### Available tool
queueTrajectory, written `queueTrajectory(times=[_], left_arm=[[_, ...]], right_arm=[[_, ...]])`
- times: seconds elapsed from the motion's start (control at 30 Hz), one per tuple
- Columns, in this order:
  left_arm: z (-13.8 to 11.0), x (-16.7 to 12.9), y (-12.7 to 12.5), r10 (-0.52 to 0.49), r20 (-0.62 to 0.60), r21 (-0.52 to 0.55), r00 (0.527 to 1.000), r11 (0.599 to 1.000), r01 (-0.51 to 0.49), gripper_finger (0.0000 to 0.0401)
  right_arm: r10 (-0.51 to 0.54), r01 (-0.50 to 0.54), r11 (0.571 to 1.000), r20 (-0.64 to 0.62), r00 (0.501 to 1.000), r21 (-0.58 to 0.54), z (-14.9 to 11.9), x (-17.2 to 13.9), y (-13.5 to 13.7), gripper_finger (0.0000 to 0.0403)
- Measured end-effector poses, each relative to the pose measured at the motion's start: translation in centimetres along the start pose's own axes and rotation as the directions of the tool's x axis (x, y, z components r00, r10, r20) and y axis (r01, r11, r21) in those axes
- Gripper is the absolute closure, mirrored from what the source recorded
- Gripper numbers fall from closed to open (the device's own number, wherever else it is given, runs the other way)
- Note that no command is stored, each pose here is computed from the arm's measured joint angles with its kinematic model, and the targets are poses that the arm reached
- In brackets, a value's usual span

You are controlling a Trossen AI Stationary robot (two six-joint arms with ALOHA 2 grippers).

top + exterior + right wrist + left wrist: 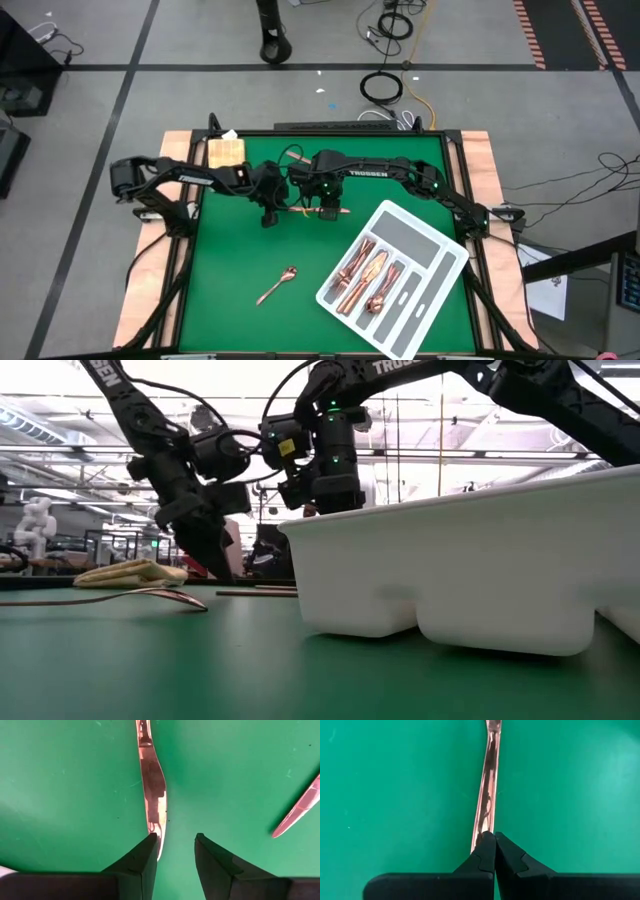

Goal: Sort silverware
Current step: Put the bronze knife into the silverware tray

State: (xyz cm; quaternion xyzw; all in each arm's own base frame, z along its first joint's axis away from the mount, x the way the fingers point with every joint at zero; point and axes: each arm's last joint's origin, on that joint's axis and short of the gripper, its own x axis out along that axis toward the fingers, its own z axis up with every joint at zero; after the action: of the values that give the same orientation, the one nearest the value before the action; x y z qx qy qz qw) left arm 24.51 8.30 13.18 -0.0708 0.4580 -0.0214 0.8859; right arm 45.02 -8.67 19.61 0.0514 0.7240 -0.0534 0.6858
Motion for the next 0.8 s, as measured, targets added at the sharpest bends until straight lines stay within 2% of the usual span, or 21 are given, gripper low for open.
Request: queueTrajectory(times=[0.33, 0.43, 0.53, 0.8], left_arm=[[-0.3, 1.4, 0.4, -0.008, -0.018, -0.004, 1.000, 1.000, 0.008, 0.0401], [-0.4, 1.6, 0.4, -0.013, -0.028, -0.008, 1.000, 1.000, 0.012, 0.0401], [-0.5, 1.6, 0.4, -0.014, -0.034, -0.008, 0.999, 1.000, 0.013, 0.0401], [-0.6, 1.7, 0.4, -0.009, -0.037, -0.010, 0.999, 1.000, 0.009, 0.0401]], right_arm=[[0.011, -0.011, 1.000, -0.002, 1.000, -0.004, 0.0, 0.0, 0.0, 0.0286], [0.025, -0.026, 1.000, -0.010, 1.000, -0.005, -0.1, 0.0, 0.1, 0.0273], [0.065, -0.065, 0.998, -0.010, 0.998, -0.008, -0.1, -0.1, 0.2, 0.0241], [0.063, -0.063, 0.998, 0.012, 0.998, -0.017, 0.1, 1.3, 0.2, 0.0131]])
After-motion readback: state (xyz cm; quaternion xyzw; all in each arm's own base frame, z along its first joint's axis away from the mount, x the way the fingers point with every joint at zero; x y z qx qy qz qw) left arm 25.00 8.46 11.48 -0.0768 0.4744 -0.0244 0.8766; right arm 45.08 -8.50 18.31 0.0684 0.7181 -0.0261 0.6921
